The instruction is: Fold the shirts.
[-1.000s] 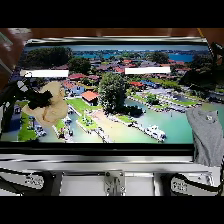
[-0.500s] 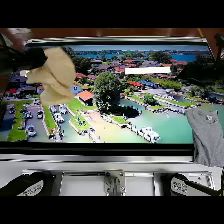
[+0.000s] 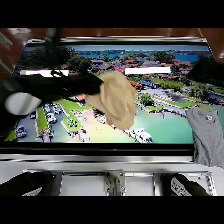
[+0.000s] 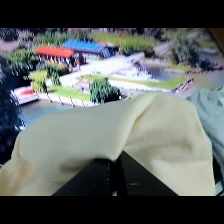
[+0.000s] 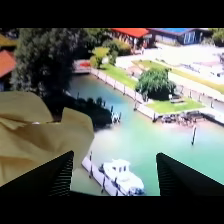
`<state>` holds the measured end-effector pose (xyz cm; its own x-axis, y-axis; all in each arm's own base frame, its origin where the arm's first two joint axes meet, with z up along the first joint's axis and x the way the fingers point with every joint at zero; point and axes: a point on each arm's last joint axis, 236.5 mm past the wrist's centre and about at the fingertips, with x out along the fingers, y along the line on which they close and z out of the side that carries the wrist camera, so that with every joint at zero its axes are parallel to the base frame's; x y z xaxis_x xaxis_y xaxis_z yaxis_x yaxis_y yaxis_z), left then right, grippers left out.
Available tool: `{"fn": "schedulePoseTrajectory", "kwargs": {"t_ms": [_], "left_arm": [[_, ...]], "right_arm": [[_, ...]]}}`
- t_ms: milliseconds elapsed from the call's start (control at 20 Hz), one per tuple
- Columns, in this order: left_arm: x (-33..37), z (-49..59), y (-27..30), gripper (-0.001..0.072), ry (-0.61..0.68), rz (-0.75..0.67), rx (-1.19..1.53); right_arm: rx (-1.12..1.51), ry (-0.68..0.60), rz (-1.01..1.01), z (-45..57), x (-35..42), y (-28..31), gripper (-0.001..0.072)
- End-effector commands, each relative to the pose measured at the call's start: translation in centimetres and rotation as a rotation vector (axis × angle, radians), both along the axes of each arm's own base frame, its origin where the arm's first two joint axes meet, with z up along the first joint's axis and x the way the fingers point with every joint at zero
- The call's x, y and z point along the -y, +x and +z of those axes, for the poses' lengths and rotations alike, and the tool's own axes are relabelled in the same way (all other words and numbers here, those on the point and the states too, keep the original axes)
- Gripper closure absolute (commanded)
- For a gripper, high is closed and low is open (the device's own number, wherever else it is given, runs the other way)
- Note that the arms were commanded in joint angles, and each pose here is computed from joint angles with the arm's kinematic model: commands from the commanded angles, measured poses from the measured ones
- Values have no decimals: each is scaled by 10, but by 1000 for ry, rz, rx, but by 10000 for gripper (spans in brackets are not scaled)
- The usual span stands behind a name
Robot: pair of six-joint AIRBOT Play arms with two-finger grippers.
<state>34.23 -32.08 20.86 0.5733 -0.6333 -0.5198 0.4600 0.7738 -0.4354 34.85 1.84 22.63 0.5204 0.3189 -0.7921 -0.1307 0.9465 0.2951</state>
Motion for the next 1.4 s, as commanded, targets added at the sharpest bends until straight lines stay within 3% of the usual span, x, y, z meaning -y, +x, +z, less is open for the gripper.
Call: {"fn": "schedulePoseTrajectory", "kwargs": {"t_ms": [0, 50, 200, 300, 350, 400, 600, 750, 900, 1050, 1350], "left_arm": [[23, -114, -8, 662, 93, 19, -239], [25, -134, -7, 618, 92, 42, -302], [13, -133, 7, 615, 81, 62, -309], [-25, -124, 19, 611, 139, 76, -304], [-51, -123, 22, 17, 178, 95, -332], [-76, -127, 22, -13, 191, 136, -399], [-144, -154, 8, -13, 290, 141, -557], [-171, -196, -2, -13, 285, 206, -660], [-161, -250, -27, -13, 157, 261, -786], [-148, -286, -29, -13, 7, 357, -822], [-145, -309, 1, -6, -71, 424, -765]], "right_arm": [[-222, -2, 26, -49, 0, -38, 80], [-266, 32, 27, -67, -5, -40, 80], [-367, 147, 54, -118, -27, -49, 79], [-394, 160, 50, -145, -28, -51, 78], [-398, 154, 40, -155, -26, -51, 78], [-402, 148, 28, -163, -23, -49, 78], [-465, 158, 26, -193, -20, -43, 78], [-557, 259, 52, -215, -36, -39, 78], [-597, 383, 68, -228, -55, -28, 78], [-661, 368, 101, -249, -67, -31, 78], [-742, 350, 158, -280, -96, -36, 78]]}}
